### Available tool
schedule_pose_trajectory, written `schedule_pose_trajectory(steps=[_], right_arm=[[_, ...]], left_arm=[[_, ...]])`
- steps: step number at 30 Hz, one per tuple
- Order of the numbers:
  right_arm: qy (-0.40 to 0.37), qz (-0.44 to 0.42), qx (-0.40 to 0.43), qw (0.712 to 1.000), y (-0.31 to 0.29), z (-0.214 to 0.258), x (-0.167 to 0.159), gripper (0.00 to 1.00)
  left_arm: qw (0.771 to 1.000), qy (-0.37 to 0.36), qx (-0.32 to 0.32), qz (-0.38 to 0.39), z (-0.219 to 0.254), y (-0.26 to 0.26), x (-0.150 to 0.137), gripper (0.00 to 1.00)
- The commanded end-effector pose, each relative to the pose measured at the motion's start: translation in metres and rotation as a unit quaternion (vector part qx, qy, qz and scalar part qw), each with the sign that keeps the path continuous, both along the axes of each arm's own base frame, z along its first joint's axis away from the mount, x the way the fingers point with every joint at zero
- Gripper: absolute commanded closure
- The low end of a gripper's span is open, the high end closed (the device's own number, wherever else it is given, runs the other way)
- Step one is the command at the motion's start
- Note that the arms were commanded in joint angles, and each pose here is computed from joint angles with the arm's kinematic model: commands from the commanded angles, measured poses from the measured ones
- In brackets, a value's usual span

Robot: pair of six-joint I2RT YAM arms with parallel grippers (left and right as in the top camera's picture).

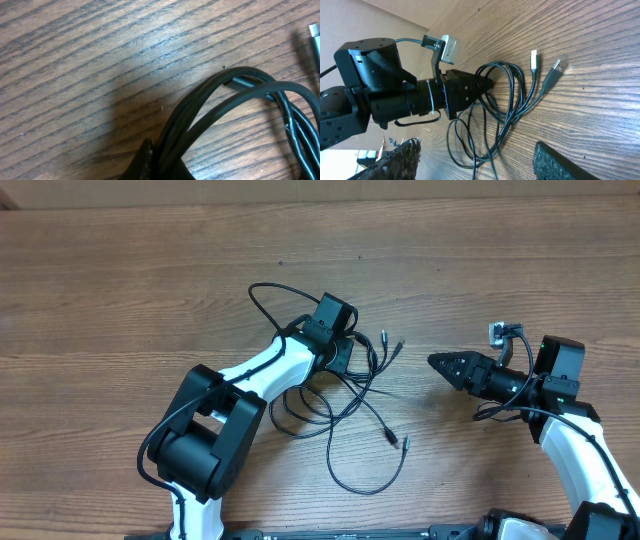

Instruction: Untangle cables

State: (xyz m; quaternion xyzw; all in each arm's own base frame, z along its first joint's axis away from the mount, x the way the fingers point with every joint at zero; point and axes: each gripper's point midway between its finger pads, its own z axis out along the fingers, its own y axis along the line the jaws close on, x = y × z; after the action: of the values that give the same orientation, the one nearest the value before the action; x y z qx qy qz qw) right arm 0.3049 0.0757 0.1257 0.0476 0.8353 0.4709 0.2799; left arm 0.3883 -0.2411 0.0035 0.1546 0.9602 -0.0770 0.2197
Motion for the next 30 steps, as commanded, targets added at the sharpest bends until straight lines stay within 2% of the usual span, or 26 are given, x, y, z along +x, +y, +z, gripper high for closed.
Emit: schedule_pose_trajectory(steps=[1, 3, 8, 10, 16, 23, 30], right_arm=[[-0.021, 0.001, -0.006, 1.0, -0.001, 0.01, 0.004, 0.3], [-0.017, 0.001, -0.005, 1.0, -0.001, 0.009, 0.003, 0.3], [-0.012, 0.004, -0.002, 1.0, 0.0, 0.009, 0.001, 0.3], [-0.013, 0.009, 0.001, 1.0, 0.003, 0.009, 0.0, 0.29], [-0.016, 0.018, 0.0, 1.0, 0.008, 0.01, -0.001, 0.27], [-0.016, 0.018, 0.0, 1.0, 0.008, 0.01, -0.001, 0.27], [-0.012, 0.01, -0.01, 1.0, 0.006, 0.007, 0.001, 0.27]], left_arm=[[0.999, 0.04, -0.004, -0.031, -0.017, -0.005, -0.015, 0.96], [0.995, 0.033, 0.014, -0.094, 0.0, -0.008, -0.016, 0.96], [0.988, -0.005, 0.029, -0.152, 0.065, -0.01, -0.013, 0.96], [0.981, -0.036, -0.007, -0.19, 0.104, -0.026, -0.016, 0.96], [0.955, -0.087, -0.104, -0.262, 0.171, -0.063, -0.035, 0.96], [0.937, -0.08, -0.163, -0.298, 0.186, -0.079, -0.051, 0.96], [0.889, -0.056, -0.27, -0.367, 0.211, -0.106, -0.081, 0.96]])
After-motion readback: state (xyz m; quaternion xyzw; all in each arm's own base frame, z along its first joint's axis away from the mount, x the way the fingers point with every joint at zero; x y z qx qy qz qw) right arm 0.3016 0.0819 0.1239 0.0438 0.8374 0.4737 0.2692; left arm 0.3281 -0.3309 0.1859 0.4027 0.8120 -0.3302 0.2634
